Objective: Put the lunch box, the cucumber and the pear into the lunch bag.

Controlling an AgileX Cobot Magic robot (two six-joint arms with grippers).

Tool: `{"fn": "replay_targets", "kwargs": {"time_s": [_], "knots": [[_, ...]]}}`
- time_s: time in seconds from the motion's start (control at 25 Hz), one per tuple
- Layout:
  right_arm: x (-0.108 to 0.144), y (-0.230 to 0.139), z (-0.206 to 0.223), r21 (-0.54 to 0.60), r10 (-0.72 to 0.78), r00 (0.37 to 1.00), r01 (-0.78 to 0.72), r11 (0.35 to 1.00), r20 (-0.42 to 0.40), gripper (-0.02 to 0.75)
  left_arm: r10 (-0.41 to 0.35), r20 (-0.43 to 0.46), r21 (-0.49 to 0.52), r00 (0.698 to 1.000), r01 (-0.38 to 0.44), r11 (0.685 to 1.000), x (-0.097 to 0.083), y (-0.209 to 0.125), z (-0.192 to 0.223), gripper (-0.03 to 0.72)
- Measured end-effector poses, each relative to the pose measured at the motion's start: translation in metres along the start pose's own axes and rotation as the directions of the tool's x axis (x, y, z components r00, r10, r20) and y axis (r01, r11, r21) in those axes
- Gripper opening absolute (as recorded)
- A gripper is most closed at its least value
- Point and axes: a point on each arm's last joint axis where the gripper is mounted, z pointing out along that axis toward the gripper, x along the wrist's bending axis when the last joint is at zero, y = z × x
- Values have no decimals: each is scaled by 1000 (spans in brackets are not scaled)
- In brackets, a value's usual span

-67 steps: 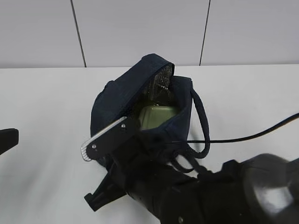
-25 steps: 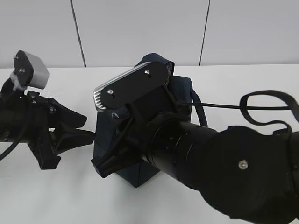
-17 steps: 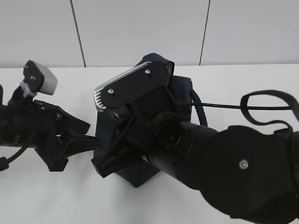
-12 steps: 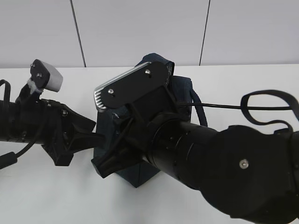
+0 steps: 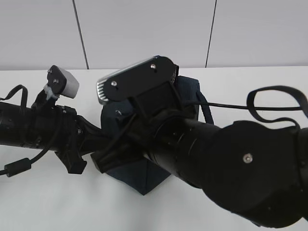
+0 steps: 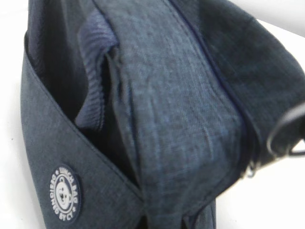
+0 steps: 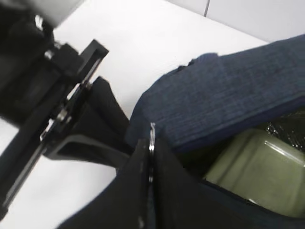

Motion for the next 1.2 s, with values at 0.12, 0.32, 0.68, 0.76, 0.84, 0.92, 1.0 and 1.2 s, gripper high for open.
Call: {"fn": "replay_targets", "kwargs": {"time_s": [0.12,0.32,0.68,0.76,0.84,0.92,1.0,1.2], "knots": [[-3,13,1,-25,0,1000,1,1000,26,0,-3,-2,-2,1000,3,1000,0,0,0,24],[-21,28,7,-31,24,995,-21,999,97,0,-7,-4,-5,1000,7,1000,0,0,0,22],[-85,54,21,-40,198,975,-194,980,105,0,-10,-4,-12,1000,10,1000,1,2,0,17],[-98,58,22,-48,223,969,-219,975,108,0,-8,-3,-15,1000,8,1000,0,3,0,16],[-111,62,24,-55,241,965,-236,970,108,0,-7,-2,-15,1000,7,1000,0,3,0,17],[-127,66,28,-65,259,958,-253,965,123,0,-6,-2,-16,1000,6,1000,0,3,0,15],[-142,67,34,-67,277,951,-269,961,140,0,-1,0,-12,1000,1,1000,0,3,1,15],[-204,59,60,-66,404,899,-399,915,172,0,18,7,4,1000,-18,1000,-1,2,0,14]]}}
